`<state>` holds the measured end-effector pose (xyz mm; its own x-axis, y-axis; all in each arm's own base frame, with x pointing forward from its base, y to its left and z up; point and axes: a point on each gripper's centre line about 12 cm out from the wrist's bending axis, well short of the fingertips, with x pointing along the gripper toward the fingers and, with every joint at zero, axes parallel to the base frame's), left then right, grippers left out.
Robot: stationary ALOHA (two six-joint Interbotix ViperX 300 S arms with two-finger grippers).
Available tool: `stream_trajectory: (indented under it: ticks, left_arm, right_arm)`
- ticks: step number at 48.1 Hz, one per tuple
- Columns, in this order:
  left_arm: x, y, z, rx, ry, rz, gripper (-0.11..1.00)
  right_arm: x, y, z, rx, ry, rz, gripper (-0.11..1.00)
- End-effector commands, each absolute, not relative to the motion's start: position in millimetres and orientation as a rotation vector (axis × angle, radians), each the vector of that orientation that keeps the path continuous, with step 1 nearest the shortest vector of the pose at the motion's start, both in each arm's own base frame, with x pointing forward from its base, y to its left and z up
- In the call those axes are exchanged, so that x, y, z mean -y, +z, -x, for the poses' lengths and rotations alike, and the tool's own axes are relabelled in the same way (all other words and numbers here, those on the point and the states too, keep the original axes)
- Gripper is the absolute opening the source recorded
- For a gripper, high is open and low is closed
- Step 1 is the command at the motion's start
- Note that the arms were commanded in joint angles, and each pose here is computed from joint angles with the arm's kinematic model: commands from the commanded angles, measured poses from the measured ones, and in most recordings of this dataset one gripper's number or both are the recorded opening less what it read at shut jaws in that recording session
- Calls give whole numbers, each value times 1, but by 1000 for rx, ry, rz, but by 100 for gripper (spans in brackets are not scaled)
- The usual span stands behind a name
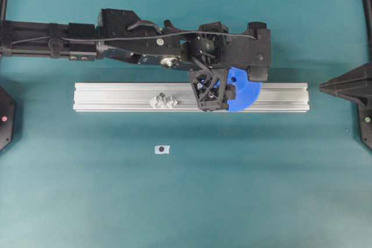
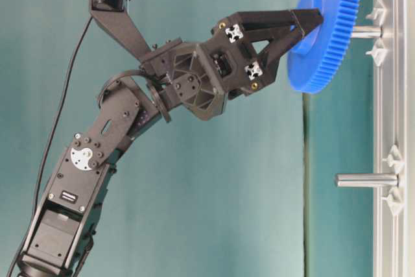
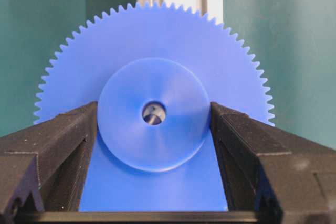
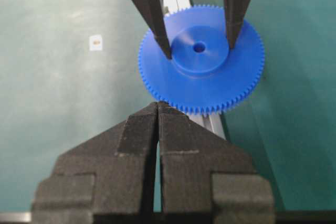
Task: Find the location of the shaft and insert the large gear.
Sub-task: 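Align the gear's center hole with the shaft and lower it on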
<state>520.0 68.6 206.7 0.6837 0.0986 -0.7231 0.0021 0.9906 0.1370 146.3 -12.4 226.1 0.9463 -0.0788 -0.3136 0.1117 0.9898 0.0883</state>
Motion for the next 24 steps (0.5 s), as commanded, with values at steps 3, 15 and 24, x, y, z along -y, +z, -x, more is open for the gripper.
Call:
stream_trajectory:
  ticks: [3, 15, 24]
  left_arm:
    - [-73, 223, -513, -825, 65, -125, 72]
    - [-72, 221, -509, -857, 61, -123, 72]
    - [-77, 223, -501, -876, 69, -117, 72]
  right_arm:
    - [13, 230, -148, -302, -101, -113, 1]
    - [13, 230, -148, -302, -101, -113, 1]
    - [13, 230, -148, -302, -101, -113, 1]
